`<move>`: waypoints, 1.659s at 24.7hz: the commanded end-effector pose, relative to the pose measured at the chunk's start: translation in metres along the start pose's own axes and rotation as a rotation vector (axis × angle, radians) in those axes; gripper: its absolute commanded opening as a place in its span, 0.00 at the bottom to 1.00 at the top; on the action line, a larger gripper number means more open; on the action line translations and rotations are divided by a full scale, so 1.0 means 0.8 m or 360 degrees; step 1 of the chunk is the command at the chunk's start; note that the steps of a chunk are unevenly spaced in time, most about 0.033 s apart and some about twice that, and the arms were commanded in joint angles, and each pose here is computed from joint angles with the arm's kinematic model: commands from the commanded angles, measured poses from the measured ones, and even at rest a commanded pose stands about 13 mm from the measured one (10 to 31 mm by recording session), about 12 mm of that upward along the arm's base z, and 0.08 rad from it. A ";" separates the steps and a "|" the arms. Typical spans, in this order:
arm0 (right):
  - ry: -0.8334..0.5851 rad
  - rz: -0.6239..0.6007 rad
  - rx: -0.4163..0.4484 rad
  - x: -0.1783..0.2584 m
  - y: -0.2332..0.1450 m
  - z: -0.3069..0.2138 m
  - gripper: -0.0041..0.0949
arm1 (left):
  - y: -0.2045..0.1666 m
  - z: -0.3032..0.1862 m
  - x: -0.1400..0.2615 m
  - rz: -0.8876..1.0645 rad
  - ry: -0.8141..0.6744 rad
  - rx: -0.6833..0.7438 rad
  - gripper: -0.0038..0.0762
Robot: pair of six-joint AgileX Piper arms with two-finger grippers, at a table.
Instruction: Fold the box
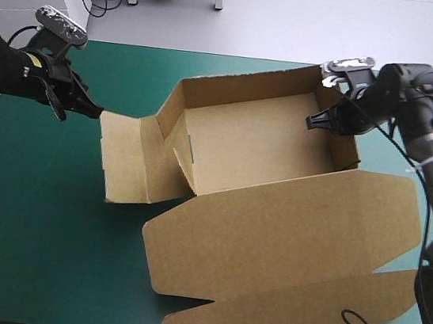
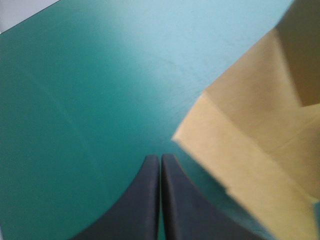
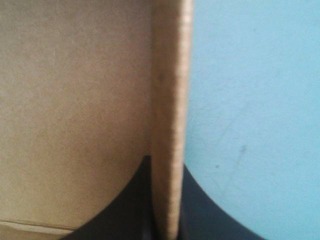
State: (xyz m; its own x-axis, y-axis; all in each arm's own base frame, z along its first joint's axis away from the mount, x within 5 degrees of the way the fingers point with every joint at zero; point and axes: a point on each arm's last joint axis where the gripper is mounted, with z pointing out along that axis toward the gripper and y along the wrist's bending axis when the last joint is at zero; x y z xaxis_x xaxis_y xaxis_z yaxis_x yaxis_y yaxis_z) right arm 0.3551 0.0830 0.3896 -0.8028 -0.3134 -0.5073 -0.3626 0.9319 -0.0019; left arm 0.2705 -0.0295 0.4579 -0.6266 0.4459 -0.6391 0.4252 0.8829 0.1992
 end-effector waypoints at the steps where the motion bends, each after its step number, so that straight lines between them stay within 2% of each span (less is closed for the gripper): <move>1: -0.0283 0.0003 0.0068 0.014 -0.008 -0.097 0.02 | 0.016 -0.030 -0.003 -0.0075 -0.0109 -0.0291 0.04; 4: -0.0402 0.0001 0.0116 0.028 -0.015 -0.139 0.02 | 0.029 -0.033 0.002 -0.0103 -0.0051 -0.0472 0.04; 7: -0.0501 0.0030 0.0112 0.041 -0.017 -0.170 0.02 | 0.032 -0.032 0.003 -0.0107 -0.0045 -0.0520 0.04; 14: -0.0641 0.0007 0.0112 0.060 -0.007 -0.213 0.02 | 0.024 0.018 0.013 -0.0126 -0.0103 -0.0381 0.04; 20: -0.0669 0.0002 0.0118 0.065 -0.005 -0.222 0.02 | 0.017 0.091 0.057 -0.0271 -0.0101 -0.0182 0.04; 25: -0.0672 0.0006 0.0109 0.065 -0.004 -0.222 0.02 | -0.004 0.126 0.080 -0.0486 -0.0173 0.0110 0.04; 27: -0.0672 0.0006 0.0109 0.065 -0.004 -0.222 0.02 | -0.020 0.130 0.077 -0.0518 -0.0262 0.0331 0.04; 32: -0.0672 0.0006 0.0109 0.065 -0.004 -0.222 0.02 | -0.058 0.104 0.048 -0.0481 -0.0642 0.1002 0.04; 35: -0.0672 0.0005 0.0119 0.065 -0.005 -0.222 0.02 | -0.073 0.084 0.040 -0.0441 -0.0784 0.1330 0.04; 39: -0.0689 0.0032 0.0124 0.061 -0.007 -0.219 0.02 | -0.083 0.065 0.037 -0.0441 -0.0851 0.1633 0.04; 41: -0.0681 0.0043 0.0122 0.057 -0.009 -0.213 0.02 | -0.085 0.059 0.035 -0.0459 -0.0884 0.1685 0.04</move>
State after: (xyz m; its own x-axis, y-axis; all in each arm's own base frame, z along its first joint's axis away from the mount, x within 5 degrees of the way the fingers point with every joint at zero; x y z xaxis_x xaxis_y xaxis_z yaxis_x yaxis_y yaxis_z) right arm 0.2464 0.0321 0.4998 -0.5897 -0.2376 -0.7719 -0.3118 0.9486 -0.0538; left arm 0.2715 -0.0793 0.3611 -0.5790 -0.0265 -0.8149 0.7380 0.4080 -0.5375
